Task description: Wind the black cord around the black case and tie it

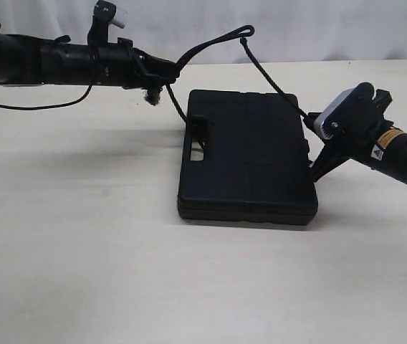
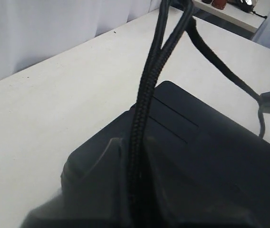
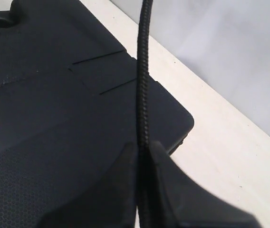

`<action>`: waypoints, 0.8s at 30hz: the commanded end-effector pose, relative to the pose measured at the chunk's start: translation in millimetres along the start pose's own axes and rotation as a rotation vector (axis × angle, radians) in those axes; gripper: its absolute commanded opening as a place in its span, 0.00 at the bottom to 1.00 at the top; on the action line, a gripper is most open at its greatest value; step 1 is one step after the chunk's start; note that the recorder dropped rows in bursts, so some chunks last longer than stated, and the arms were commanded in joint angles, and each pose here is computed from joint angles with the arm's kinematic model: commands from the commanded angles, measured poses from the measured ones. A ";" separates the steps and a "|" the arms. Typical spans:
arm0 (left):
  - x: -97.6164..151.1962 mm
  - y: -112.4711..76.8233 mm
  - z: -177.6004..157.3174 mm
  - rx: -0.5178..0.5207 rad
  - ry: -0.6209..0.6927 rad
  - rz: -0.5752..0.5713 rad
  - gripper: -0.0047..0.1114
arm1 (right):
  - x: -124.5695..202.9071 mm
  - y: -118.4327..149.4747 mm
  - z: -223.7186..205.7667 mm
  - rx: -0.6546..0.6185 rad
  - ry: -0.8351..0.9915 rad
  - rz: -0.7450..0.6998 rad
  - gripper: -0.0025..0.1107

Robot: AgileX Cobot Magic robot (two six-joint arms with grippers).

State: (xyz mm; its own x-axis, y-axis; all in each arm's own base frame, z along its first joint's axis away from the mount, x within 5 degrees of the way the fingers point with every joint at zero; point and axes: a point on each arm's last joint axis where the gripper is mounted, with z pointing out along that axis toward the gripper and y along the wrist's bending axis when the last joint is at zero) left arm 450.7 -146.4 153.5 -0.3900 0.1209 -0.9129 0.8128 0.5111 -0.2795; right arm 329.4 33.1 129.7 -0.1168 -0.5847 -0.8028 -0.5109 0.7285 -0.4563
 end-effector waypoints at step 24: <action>0.1 -20.0 3.9 0.159 0.016 0.067 0.04 | -8.6 -2.4 -1.4 0.020 -0.076 -0.002 0.06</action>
State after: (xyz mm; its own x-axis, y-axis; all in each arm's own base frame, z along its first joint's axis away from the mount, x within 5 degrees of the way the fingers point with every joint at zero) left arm 438.8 -154.0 157.4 -0.3574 0.1375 -0.9238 0.8827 0.3728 -0.2860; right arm 330.3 34.5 133.2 -0.0829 -0.5682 -0.8187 -0.5010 0.7339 -0.4586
